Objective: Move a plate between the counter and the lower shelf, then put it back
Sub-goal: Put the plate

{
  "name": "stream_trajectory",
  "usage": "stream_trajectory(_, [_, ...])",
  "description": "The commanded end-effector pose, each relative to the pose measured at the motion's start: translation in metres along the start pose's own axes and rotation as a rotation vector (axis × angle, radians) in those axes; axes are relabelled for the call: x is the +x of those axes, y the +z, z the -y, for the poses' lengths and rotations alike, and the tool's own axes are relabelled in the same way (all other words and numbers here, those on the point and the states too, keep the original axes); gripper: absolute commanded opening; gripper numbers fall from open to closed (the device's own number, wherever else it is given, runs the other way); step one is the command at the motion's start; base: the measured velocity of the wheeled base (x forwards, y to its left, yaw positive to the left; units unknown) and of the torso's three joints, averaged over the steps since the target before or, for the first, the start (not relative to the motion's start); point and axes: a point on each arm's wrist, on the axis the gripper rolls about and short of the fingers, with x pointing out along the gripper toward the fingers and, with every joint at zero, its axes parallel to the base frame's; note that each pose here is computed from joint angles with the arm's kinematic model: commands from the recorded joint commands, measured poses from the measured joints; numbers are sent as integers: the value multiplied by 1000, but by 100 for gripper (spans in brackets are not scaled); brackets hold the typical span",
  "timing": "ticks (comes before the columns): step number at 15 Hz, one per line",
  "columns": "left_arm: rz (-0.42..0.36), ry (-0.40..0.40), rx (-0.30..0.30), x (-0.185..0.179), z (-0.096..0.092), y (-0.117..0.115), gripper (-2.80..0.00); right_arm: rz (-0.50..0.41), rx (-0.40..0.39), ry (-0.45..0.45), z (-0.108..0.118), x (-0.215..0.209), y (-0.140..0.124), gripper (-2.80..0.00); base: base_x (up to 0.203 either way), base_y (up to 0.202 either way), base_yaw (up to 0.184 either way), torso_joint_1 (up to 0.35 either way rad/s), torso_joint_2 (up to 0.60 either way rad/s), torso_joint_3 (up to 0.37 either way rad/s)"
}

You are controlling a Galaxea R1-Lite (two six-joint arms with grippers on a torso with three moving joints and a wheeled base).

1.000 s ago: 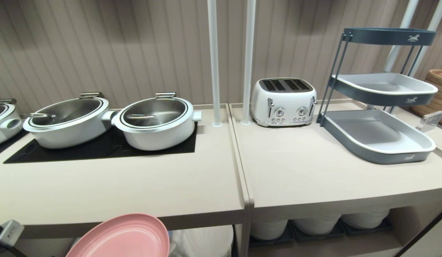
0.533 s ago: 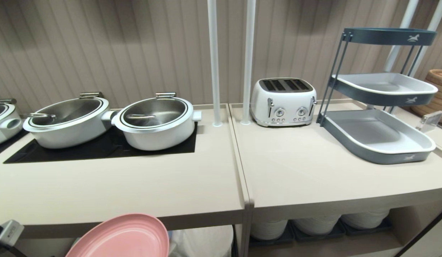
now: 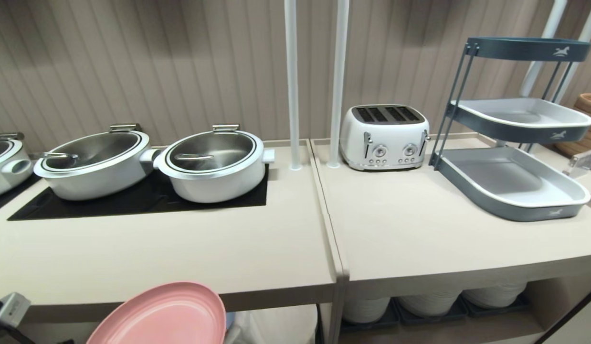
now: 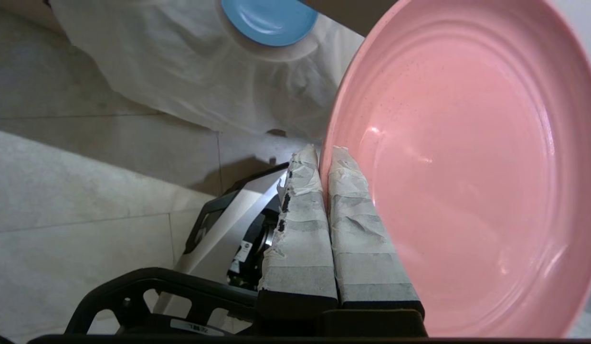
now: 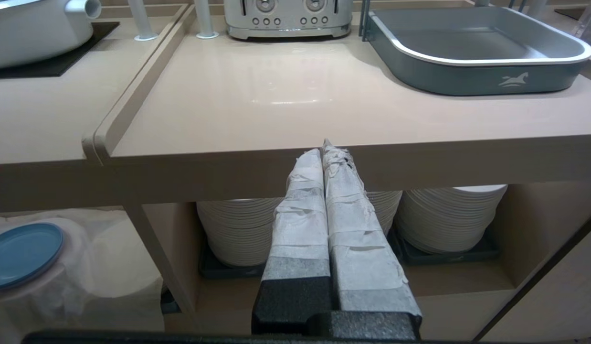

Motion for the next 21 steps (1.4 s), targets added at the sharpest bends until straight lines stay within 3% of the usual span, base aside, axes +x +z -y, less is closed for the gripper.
stream_trajectory(1, [-1,2,-5,0,0,0,-280,0,0,0,0,0,0,-280,2,177,2,-2,6,-1])
stream_trajectory(21, [4,3,-44,0,0,0,-280,0,0,1,0,0,0,-280,0,197,-2,2,1,3])
